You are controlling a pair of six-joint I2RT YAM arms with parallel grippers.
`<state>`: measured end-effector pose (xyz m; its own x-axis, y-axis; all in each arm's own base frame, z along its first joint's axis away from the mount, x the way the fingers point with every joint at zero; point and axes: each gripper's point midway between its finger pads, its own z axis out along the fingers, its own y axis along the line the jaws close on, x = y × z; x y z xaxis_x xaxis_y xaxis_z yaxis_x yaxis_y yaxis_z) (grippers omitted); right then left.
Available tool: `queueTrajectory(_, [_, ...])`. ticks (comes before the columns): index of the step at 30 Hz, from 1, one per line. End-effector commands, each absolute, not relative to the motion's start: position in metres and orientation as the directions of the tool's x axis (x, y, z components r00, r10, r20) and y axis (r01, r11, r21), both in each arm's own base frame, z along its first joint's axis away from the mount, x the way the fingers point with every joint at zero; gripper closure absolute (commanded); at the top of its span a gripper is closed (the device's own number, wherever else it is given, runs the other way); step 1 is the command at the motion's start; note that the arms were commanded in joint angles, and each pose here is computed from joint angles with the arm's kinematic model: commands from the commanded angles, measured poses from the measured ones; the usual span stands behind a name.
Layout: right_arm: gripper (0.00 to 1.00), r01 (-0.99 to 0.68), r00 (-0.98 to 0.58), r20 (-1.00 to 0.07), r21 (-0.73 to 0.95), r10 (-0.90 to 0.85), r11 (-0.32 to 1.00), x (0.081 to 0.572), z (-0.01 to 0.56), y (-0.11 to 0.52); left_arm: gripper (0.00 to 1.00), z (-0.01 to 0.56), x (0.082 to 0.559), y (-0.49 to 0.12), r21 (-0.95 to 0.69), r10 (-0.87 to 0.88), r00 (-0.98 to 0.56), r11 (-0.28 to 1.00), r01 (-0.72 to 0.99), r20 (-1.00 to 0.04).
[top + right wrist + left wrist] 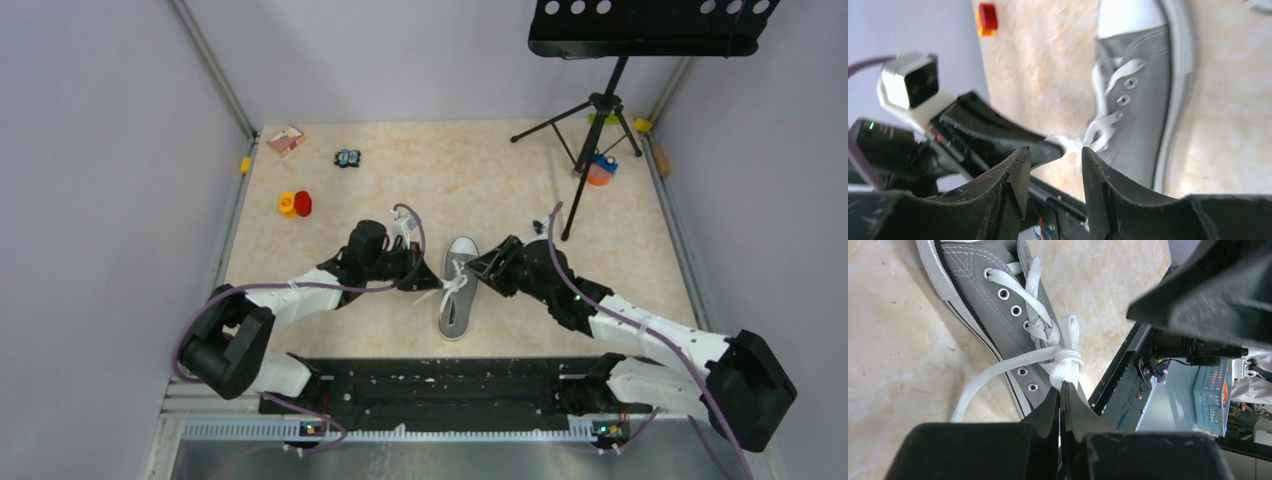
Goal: Tie the shoes
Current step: Tie the shoelace on the shoe.
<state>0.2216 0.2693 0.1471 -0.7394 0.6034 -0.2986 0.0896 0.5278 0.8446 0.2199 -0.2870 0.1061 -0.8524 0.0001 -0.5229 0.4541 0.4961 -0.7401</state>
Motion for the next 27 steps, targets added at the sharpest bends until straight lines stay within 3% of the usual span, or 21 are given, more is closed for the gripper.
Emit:
queueTrajectory(1, [0.54,0.132,-0.733,-0.312,0.806,0.605,0.577,0.234,0.126,0.251,1.0,0.123,0.227,-0.295,-0.73,-0.003,-0.819,0.457,0.509,-0.573])
queueTrajectory(7, [0.43,0.162,-0.773,-0.27,0.791,0.574,0.59,0.238,0.11,0.265,1.0,0.126,0.228,-0.295,-0.73,-0.004,-0.818,0.455,0.51,-0.575])
queueTrajectory(23, [0.48,0.149,-0.803,-0.225,0.821,0.552,0.551,0.243,0.101,0.285,1.0,0.126,0.225,-0.296,-0.73,0.001,-0.82,0.453,0.511,-0.573])
queueTrajectory(27, [0.53,0.15,-0.804,-0.22,0.825,0.553,0.545,0.245,0.101,0.288,1.0,0.128,0.226,-0.297,-0.729,-0.001,-0.817,0.451,0.514,-0.576])
